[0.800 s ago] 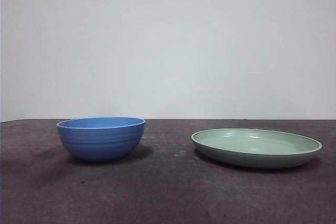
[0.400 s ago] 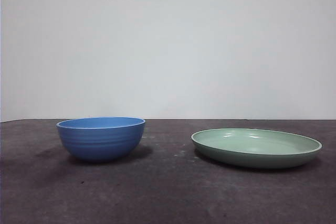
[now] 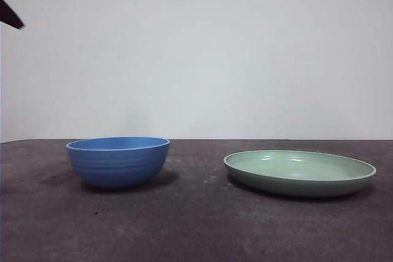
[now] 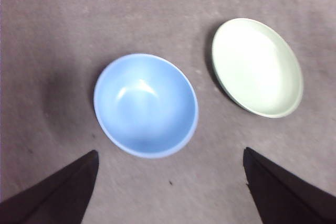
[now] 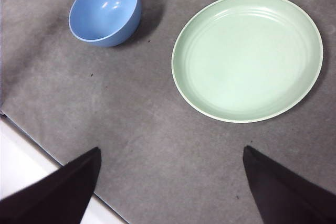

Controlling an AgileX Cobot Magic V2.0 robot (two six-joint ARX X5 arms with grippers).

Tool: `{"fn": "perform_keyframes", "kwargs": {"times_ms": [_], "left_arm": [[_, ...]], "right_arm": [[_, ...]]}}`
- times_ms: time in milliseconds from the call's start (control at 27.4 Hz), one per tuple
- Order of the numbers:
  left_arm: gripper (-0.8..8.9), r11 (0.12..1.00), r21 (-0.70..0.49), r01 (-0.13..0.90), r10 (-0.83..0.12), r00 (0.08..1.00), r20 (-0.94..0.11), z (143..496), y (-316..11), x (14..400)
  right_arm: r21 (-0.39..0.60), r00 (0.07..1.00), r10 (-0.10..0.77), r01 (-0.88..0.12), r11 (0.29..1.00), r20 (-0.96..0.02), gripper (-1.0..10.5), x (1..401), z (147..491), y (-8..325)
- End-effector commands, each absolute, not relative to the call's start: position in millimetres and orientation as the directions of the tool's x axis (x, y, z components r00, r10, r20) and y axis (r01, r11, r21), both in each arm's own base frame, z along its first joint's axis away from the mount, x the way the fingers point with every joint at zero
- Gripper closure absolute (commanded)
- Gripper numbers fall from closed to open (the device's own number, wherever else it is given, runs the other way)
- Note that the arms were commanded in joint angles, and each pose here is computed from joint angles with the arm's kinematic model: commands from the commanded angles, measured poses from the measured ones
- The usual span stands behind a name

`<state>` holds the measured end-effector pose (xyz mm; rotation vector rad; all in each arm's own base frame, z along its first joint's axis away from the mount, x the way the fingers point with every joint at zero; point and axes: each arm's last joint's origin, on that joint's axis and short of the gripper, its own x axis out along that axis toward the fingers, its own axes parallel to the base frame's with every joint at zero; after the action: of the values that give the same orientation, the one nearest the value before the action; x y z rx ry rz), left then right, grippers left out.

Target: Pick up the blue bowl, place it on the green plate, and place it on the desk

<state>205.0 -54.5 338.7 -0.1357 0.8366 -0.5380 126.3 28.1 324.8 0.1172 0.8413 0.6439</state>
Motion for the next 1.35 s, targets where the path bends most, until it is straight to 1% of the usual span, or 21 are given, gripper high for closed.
{"fn": "perform_keyframes", "kwargs": {"times_ms": [36,109,328,584,693,839,912,985,1022,1058,1095,1131,1241,1350], "left_arm": [[3.77,0.862,-0.302,0.407,-0.494,0.537,-0.684,343.5,-63.8,229.2],[3.78,0.870,-0.287,0.401,-0.475,0.524,-0.707,340.7,-70.6,244.5],[3.80,0.920,-0.183,0.346,-0.347,0.504,-0.791,313.2,-84.8,285.5],[3.81,0.926,-0.189,0.327,-0.319,0.412,-0.853,270.0,-93.4,316.3],[3.81,0.929,-0.193,0.315,-0.304,0.359,-0.882,243.8,-97.4,330.7],[3.90,0.932,-0.196,0.304,-0.288,0.298,-0.910,219.0,-100.8,340.4],[4.51,0.933,-0.196,0.301,-0.284,0.281,-0.917,211.5,-102.1,343.1],[4.53,0.933,-0.197,0.302,-0.282,0.269,-0.921,206.6,-103.9,344.3],[4.69,0.932,-0.197,0.304,-0.281,0.265,-0.922,205.7,-105.0,344.2],[5.18,0.931,-0.197,0.307,-0.282,0.265,-0.922,205.6,-106.2,343.9],[5.95,0.930,-0.197,0.310,-0.283,0.264,-0.922,205.6,-107.4,343.5],[6.32,0.929,-0.197,0.312,-0.283,0.263,-0.922,205.6,-108.0,343.3],[6.60,0.930,-0.197,0.312,-0.283,0.260,-0.923,205.5,-108.1,343.0],[7.99,0.930,-0.198,0.309,-0.283,0.260,-0.923,205.5,-108.1,343.0]], "right_arm": [[0.341,0.503,0.577,-0.487,0.804,-0.643,5.1,127.3,330.5,28.4],[0.341,0.504,0.577,-0.487,0.804,-0.643,5.1,127.2,330.5,28.4],[0.341,0.503,0.577,-0.487,0.804,-0.643,5.1,127.3,330.5,28.4],[0.341,0.503,0.577,-0.487,0.804,-0.643,5.1,127.3,330.4,28.4],[0.340,0.504,0.577,-0.487,0.804,-0.643,5.1,127.3,330.5,28.4],[0.337,0.509,0.577,-0.489,0.804,-0.639,5.1,127.9,330.9,28.4],[0.337,0.509,0.577,-0.489,0.804,-0.638,5.1,127.9,331.0,28.4],[0.336,0.511,0.578,-0.490,0.804,-0.637,5.1,128.1,331.1,28.5],[0.335,0.513,0.578,-0.492,0.804,-0.635,5.1,128.3,331.3,28.5],[0.334,0.513,0.578,-0.492,0.804,-0.634,5.1,128.4,331.4,28.5],[0.334,0.513,0.578,-0.492,0.804,-0.634,5.1,128.4,331.4,28.5],[0.334,0.513,0.578,-0.492,0.804,-0.634,5.1,128.4,331.4,28.5],[0.334,0.514,0.578,-0.492,0.804,-0.634,5.1,128.4,331.4,28.5],[0.334,0.513,0.578,-0.492,0.804,-0.634,5.1,128.4,331.4,28.5]]}}
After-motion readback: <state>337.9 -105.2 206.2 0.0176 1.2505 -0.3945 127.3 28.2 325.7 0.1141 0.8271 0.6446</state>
